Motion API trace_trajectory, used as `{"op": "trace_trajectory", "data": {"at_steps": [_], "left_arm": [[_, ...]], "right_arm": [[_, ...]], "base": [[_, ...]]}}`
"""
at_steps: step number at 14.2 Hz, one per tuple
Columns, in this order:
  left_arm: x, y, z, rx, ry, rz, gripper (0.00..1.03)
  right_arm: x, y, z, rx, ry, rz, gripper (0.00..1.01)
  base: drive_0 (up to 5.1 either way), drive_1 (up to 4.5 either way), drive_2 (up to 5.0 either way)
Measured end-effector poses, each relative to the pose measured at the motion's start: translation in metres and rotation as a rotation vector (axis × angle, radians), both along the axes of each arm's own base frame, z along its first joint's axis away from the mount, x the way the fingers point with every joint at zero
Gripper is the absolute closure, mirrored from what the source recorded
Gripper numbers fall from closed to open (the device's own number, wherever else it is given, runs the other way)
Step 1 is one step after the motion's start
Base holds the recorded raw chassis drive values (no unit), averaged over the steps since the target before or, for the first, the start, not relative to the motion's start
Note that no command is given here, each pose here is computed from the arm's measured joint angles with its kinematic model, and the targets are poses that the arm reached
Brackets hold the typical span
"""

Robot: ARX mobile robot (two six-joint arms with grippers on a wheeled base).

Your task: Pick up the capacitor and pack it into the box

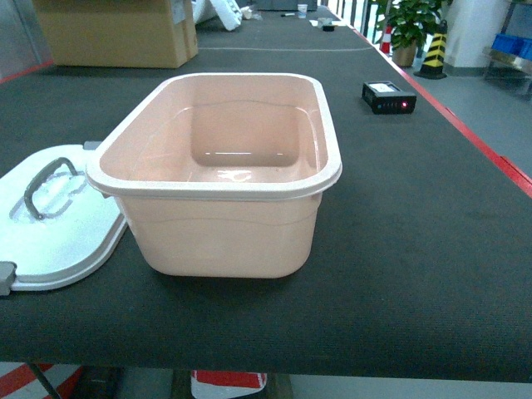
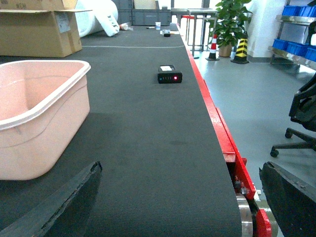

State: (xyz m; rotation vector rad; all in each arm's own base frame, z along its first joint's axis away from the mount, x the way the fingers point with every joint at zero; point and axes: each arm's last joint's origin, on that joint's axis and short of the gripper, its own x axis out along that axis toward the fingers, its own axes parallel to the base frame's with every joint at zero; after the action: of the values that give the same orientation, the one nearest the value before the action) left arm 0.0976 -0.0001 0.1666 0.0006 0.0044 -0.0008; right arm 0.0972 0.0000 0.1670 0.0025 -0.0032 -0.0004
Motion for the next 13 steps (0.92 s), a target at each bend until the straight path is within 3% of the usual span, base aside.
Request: {"op": "trace_trajectory", "data": {"at_steps": [7, 8, 9, 10, 12, 13], "left_arm": [[0.0, 0.0, 0.0, 0.0, 0.0, 0.0, 0.59], [0.002, -0.001, 0.003, 0.021, -0.029, 0.038, 0.59], [0.009, -0.005, 0.015, 0.044, -0.102, 0.071, 0.59], [0.022, -0.012, 0.022, 0.072, -0.11, 0.072, 0.59], [0.069, -0.038, 0.054, 0.097, -0.181, -0.006, 0.59], [0.095, -0.052, 0.072, 0.083, -0.226, -0.035, 0.59]], "right_arm": [[0.0, 0.0, 0.0, 0.0, 0.0, 0.0, 0.03], [0.0, 0.0, 0.0, 0.0, 0.0, 0.0, 0.03], [0.0, 0.0, 0.0, 0.0, 0.001, 0.0, 0.03], [0.0, 0.0, 0.0, 0.0, -0.001, 0.0, 0.03], [0.0, 0.0, 0.0, 0.0, 0.0, 0.0, 0.03], [0.0, 0.0, 0.0, 0.0, 0.0, 0.0, 0.03]], "base": [[0.0, 0.0, 0.0], [0.0, 0.0, 0.0], [0.0, 0.0, 0.0], [0.0, 0.0, 0.0], [0.0, 0.0, 0.0], [0.0, 0.0, 0.0]]}}
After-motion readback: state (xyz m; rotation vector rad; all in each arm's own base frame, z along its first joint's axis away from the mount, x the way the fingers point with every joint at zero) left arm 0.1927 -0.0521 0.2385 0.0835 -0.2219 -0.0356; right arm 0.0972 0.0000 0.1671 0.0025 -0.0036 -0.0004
